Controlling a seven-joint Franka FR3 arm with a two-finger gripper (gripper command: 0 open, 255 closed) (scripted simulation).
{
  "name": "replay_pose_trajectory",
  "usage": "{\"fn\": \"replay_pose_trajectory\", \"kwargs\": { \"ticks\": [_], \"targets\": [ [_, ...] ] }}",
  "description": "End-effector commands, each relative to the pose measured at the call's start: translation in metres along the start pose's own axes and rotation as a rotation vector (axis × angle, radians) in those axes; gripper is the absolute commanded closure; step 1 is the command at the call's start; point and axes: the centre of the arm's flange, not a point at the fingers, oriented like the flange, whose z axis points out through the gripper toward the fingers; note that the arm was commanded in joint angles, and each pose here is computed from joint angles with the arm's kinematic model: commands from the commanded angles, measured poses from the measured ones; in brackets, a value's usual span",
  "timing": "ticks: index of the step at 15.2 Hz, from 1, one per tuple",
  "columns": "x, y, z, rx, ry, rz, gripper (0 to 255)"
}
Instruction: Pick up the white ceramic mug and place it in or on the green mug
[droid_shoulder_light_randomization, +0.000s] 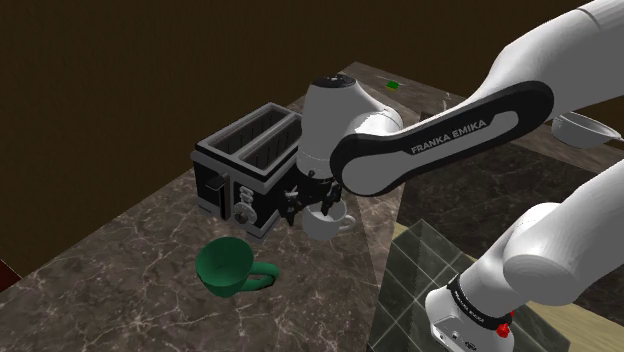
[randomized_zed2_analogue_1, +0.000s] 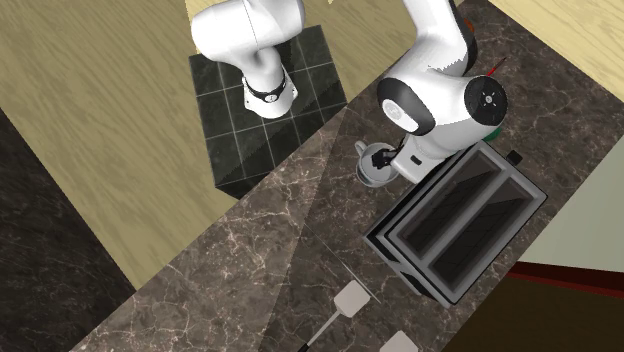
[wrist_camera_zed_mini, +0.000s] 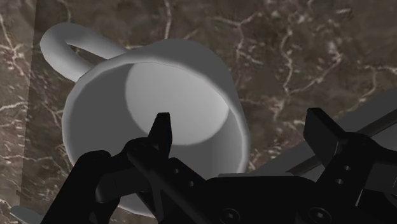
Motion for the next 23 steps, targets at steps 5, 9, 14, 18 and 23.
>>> {"fn": "replay_pose_trajectory", "kwargs": {
  "ticks": [5,9,14,18,23],
  "targets": [
    [0.0,0.0,0.0,0.0,0.0,0.0,255],
    [0.0,0.0,0.0,0.0,0.0,0.0,255],
    [0.0,0.0,0.0,0.0,0.0,0.0,255],
    [-0.001,0.001,-0.021,0.0,0.0,0.0,255],
    [-0.001,0.003,-0.047,0.0,0.0,0.0,255]
  ]
}}
